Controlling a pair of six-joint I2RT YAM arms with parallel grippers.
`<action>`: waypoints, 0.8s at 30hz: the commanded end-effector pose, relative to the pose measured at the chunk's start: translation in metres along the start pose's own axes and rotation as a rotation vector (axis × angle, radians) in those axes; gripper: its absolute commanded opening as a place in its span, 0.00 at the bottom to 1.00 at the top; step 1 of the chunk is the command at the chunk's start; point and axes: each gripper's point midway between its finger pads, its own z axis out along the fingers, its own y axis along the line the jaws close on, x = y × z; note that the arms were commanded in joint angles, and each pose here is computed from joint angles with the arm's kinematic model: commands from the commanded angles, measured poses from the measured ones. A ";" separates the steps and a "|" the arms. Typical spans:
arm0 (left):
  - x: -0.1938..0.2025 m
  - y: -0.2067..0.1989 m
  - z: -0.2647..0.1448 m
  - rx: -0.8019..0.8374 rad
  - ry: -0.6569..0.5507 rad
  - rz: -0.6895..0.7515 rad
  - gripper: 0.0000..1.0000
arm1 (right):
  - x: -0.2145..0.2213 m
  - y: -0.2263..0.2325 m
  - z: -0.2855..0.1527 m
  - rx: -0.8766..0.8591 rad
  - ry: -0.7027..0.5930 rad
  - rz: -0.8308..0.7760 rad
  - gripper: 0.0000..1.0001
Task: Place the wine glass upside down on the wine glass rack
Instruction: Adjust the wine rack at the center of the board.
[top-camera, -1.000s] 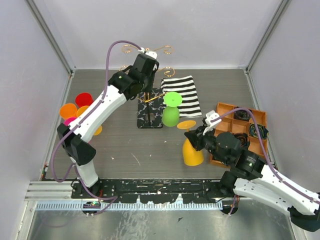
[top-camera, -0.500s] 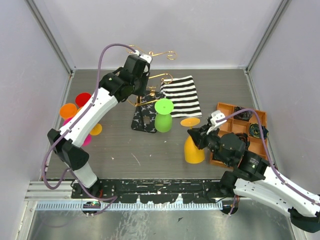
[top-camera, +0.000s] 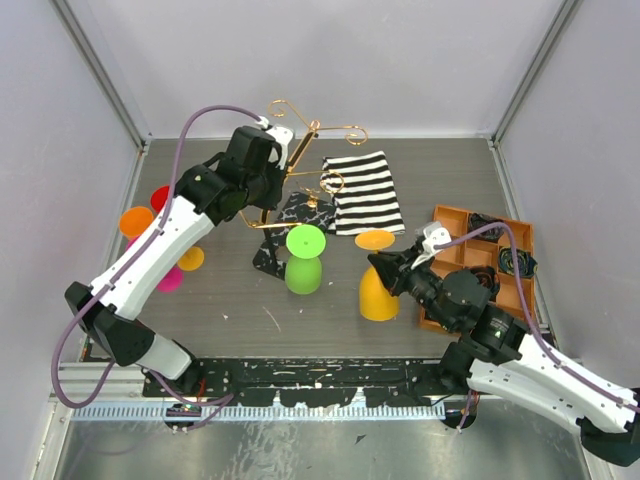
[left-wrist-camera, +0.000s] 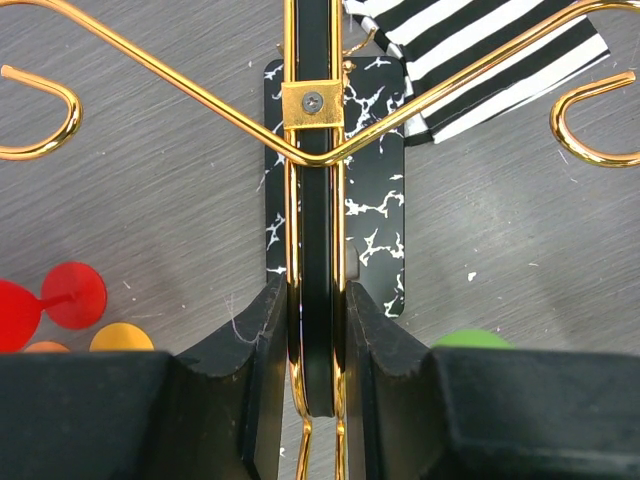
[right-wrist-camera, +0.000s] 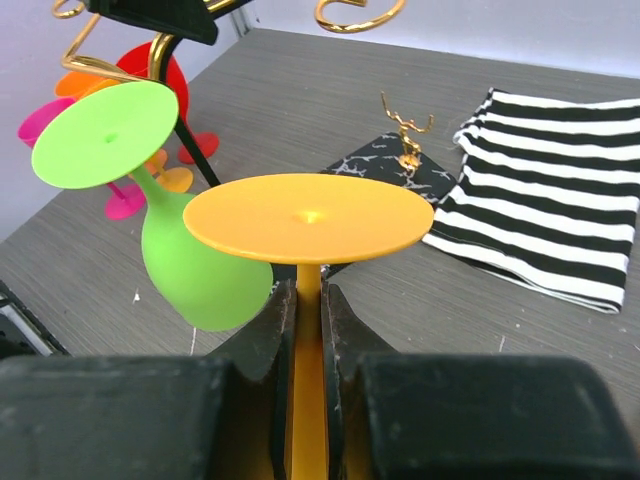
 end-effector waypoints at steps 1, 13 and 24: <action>0.011 -0.005 0.000 0.038 0.033 0.023 0.01 | -0.032 0.020 0.006 -0.099 -0.155 -0.001 0.01; 0.001 0.001 -0.004 0.019 -0.058 0.000 0.36 | -0.033 0.022 0.030 -0.091 -0.253 -0.066 0.01; -0.003 0.001 -0.015 0.059 -0.187 -0.114 0.56 | -0.042 0.009 0.035 -0.015 -0.356 -0.034 0.01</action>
